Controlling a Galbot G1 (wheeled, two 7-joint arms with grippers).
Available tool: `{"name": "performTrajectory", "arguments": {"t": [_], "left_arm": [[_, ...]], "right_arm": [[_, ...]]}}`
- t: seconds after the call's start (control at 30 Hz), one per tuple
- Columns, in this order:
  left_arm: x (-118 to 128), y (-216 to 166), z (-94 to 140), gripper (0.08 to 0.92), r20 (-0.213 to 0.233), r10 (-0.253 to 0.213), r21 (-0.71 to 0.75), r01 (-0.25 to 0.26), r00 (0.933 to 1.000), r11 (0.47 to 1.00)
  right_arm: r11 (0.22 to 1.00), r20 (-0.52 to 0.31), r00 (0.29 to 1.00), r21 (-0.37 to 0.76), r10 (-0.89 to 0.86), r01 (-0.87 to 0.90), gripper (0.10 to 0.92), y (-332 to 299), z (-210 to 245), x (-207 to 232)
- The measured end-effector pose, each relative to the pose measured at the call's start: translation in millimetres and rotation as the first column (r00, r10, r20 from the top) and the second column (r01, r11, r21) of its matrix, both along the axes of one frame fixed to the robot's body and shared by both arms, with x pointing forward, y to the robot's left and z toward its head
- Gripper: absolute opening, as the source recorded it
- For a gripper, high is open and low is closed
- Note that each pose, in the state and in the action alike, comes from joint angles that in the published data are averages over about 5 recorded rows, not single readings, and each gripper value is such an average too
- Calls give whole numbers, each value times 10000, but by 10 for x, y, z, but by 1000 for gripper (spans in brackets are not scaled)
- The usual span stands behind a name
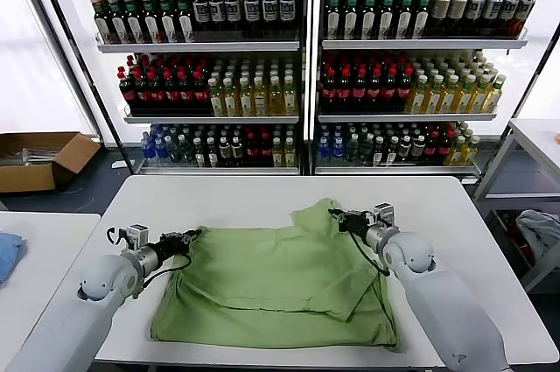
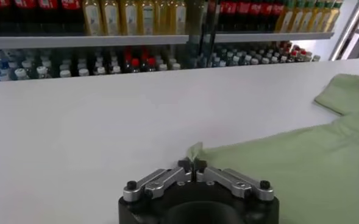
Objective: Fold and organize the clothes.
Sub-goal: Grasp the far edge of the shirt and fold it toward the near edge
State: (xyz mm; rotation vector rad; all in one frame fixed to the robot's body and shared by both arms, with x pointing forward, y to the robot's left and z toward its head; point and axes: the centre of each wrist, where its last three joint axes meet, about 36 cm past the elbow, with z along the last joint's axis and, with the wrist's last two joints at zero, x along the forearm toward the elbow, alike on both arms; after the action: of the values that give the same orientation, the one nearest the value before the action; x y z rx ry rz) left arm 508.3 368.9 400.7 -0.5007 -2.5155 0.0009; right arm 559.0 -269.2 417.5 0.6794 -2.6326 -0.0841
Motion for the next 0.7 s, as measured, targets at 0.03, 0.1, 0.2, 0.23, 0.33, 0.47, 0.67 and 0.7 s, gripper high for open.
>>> {"name": "performTrajectory", "arguments": {"t": [0.03,0.1,0.2,0.23,0.33,0.47,0.67,0.7], "left_arm": [[-15,2,30,91,99,18,-36,-18,9999,10000],[-51,4,100,91,325,52,-108,-48,9995,9999],[-123,4,209,91,673,98,-203,-85,9977,9998],[-152,5,244,91,783,115,-221,-98,9969,9997],[-254,4,346,91,1084,154,-247,-128,9940,9996],[-426,-15,460,91,1376,188,-246,-155,9903,9996],[-771,-41,557,91,1404,215,-104,-202,9899,9997],[-834,-45,561,91,1358,223,-86,-213,9905,9997]], "right_arm": [[10000,82,10000,85,2,-2,105,-8,38,-31],[9997,244,9997,246,14,-20,105,-26,110,-107],[9989,463,9989,460,24,-45,105,-70,206,-265],[9986,525,9986,518,17,-44,105,-88,232,-328],[9977,679,9977,684,-25,-21,105,-139,293,-543],[9958,878,9960,916,-149,68,105,-210,358,-876],[9936,961,9941,1060,-493,390,105,-316,371,-1470],[9934,946,9940,1058,-548,447,105,-328,370,-1568]]}}
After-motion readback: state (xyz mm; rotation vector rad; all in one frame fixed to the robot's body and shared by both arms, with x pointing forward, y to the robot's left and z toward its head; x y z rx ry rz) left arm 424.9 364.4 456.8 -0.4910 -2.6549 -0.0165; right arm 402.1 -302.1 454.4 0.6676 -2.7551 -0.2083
